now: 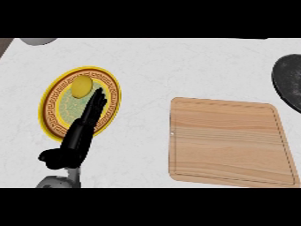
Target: Pick the bell pepper from the cutting board and place it in the pan
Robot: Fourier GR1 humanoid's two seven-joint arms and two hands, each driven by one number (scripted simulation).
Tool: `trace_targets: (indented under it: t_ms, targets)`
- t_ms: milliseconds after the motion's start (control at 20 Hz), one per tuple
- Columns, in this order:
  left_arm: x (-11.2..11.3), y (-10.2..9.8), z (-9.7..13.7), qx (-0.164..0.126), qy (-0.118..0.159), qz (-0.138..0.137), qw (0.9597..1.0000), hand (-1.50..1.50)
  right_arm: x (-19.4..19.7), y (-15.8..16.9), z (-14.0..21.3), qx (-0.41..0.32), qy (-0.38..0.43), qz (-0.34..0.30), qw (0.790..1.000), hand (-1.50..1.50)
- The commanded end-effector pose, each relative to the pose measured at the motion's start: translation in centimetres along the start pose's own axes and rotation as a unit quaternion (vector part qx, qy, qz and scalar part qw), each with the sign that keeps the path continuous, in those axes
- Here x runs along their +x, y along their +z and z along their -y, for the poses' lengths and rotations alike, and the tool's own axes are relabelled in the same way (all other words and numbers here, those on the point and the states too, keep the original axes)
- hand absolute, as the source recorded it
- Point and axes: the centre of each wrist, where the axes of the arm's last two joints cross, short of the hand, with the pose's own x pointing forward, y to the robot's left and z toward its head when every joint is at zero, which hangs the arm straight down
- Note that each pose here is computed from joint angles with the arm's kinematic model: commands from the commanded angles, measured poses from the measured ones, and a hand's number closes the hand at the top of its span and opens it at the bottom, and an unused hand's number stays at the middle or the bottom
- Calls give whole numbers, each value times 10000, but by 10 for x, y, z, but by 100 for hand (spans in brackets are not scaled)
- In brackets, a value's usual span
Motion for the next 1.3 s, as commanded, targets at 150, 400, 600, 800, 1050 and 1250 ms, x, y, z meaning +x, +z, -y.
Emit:
trace_targets:
  t_ms: [150, 400, 600, 800, 1050, 1250]
  targets:
    - [6, -6, 1, 0, -45, 44, 10000, 0, -16, -10, 3, 791, 252, -687, 9942, 150]
    - [11, -14, 5, -191, -29, 164, 9997, 0, -27, 4, -8, 2368, 549, -993, 9649, -150]
    - [5, -9, 0, -207, -26, 129, 9997, 0, -17, -4, -12, 2565, -188, -952, 9617, -150]
    - [9, -11, 8, -133, 28, 90, 9999, 0, -11, 1, -24, 2051, -727, -768, 9730, -150]
    - [14, -11, -4, 16, -8, 131, 9999, 0, -22, -14, 8, 1221, -1748, -591, 9752, -150]
    - [6, -7, 2, 12, 60, -15, 10000, 0, -38, -11, 24, 1340, -2368, -871, 9583, -150]
